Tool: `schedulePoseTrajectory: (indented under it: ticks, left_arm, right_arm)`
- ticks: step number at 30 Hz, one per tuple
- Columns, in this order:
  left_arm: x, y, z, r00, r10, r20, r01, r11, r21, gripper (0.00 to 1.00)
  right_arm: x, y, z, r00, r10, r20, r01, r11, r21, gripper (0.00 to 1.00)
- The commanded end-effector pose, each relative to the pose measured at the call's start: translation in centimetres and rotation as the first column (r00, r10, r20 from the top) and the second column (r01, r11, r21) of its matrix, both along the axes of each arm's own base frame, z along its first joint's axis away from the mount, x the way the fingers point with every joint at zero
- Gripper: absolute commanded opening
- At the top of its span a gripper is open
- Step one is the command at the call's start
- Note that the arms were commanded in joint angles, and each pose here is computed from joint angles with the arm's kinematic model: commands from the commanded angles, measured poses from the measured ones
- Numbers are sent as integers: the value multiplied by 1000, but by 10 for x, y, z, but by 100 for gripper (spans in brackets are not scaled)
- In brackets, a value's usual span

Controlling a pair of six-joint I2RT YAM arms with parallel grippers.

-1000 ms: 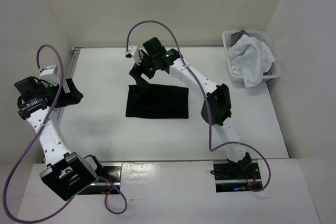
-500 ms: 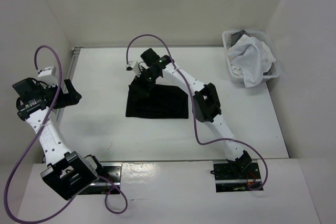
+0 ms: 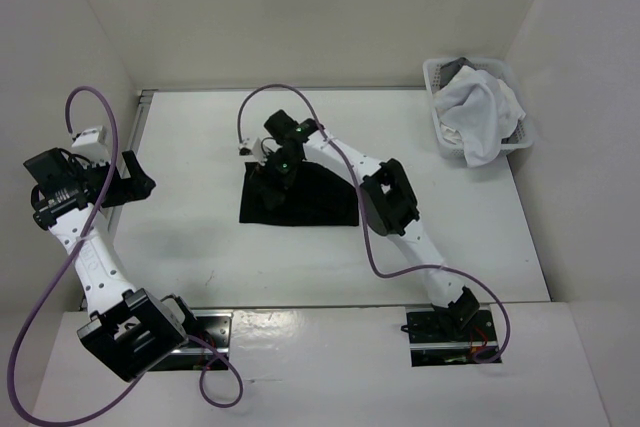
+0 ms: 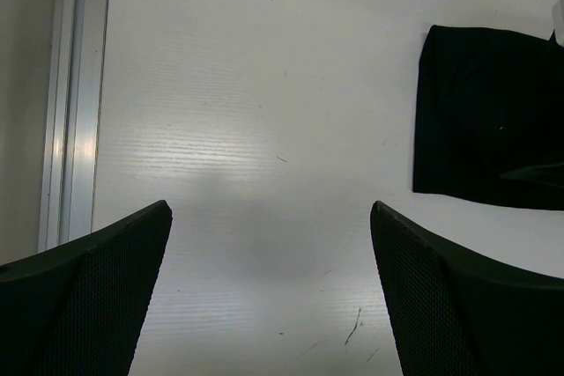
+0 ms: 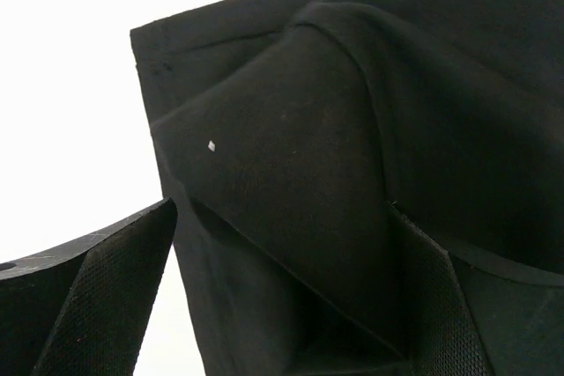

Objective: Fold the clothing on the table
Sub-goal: Fold the skirt

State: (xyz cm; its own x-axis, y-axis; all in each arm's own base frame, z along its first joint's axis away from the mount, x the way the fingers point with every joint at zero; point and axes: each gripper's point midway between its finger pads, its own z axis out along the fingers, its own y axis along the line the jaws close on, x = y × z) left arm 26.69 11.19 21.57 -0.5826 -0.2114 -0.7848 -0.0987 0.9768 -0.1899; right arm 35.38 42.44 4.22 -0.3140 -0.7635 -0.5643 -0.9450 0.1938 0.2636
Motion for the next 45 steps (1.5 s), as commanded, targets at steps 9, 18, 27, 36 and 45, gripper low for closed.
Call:
schedulePoseTrajectory:
  ticks: [9, 18, 27, 36, 45]
  left_arm:
    - [1, -1, 3, 1000, -19, 22, 18, 1000, 8, 99]
    - [2, -2, 4, 999, -25, 27, 25, 1000, 3, 99]
    - [3, -4, 2, 999, -43, 29, 43, 999, -5, 99]
    - [3, -6, -1, 999, -49, 20, 50, 999, -23, 99]
    - [4, -6, -2, 998, -61, 18, 61, 998, -26, 99]
  right_arm:
    - [-37, 31, 42, 994, 103, 34, -106, 990, 89, 99]
    - [-56, 35, 46, 991, 133, 28, -134, 987, 84, 99]
    - [-68, 21, 56, 991, 133, 24, -134, 988, 81, 99]
    - [-81, 10, 56, 991, 134, 27, -135, 989, 62, 99]
    - [-102, 8, 28, 988, 155, -12, -155, 988, 22, 99]
